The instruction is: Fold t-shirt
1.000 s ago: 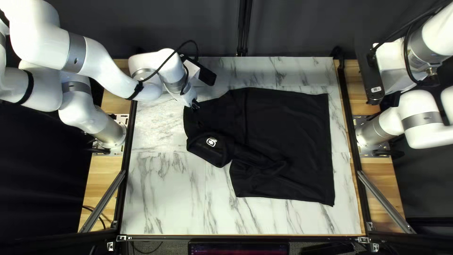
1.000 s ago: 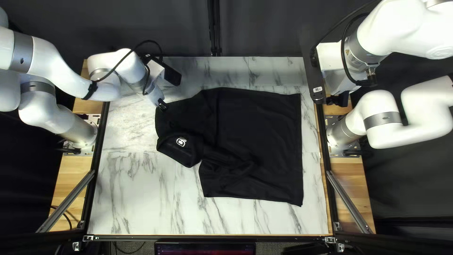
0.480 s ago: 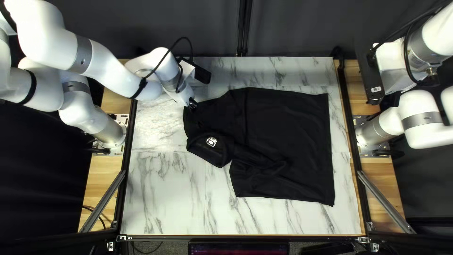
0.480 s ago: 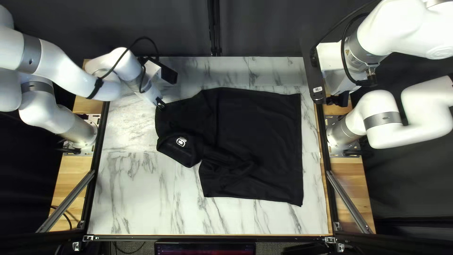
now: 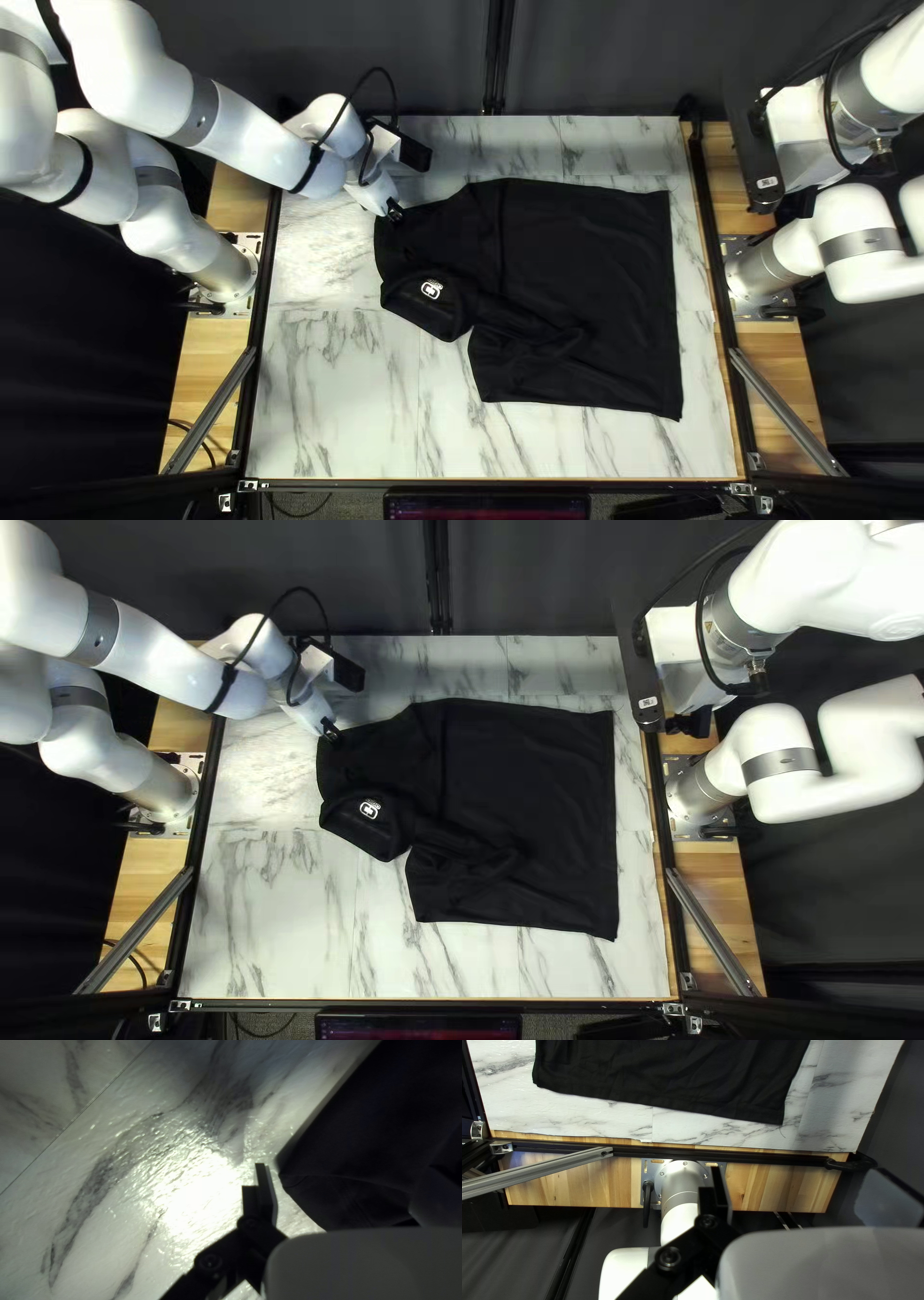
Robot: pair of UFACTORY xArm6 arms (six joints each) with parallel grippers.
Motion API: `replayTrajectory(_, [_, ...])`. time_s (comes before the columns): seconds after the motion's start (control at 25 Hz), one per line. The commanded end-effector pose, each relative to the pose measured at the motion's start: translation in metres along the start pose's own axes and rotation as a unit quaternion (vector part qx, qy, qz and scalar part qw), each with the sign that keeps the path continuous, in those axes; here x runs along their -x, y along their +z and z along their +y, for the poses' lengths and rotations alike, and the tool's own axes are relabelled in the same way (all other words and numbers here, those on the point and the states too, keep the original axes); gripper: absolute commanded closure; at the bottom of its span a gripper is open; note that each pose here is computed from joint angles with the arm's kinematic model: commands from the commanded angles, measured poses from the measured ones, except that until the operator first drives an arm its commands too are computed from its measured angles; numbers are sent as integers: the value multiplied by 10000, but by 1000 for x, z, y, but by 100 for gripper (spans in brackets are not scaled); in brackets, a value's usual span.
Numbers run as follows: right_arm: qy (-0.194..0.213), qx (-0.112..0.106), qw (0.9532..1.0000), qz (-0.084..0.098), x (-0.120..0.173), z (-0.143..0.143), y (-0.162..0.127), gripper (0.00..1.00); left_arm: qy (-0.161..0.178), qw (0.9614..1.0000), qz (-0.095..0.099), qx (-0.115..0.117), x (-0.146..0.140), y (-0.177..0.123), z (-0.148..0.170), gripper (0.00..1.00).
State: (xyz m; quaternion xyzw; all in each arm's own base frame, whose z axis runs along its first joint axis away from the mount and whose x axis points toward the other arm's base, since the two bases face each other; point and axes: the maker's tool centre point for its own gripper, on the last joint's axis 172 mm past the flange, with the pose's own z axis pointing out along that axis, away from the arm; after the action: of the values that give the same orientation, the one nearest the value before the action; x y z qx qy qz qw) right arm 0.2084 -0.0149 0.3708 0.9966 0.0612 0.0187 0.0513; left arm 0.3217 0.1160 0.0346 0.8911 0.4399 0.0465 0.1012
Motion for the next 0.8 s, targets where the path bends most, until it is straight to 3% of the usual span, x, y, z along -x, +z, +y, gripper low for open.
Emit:
replayTrajectory(0.04, [0,0,10000,0,0,0,0,0,13,10000,-25,-26,2,3,2,0])
replayTrajectory(0.8, [0,0,10000,0,0,0,0,0,47,9998,-164,56,8,14,5,0])
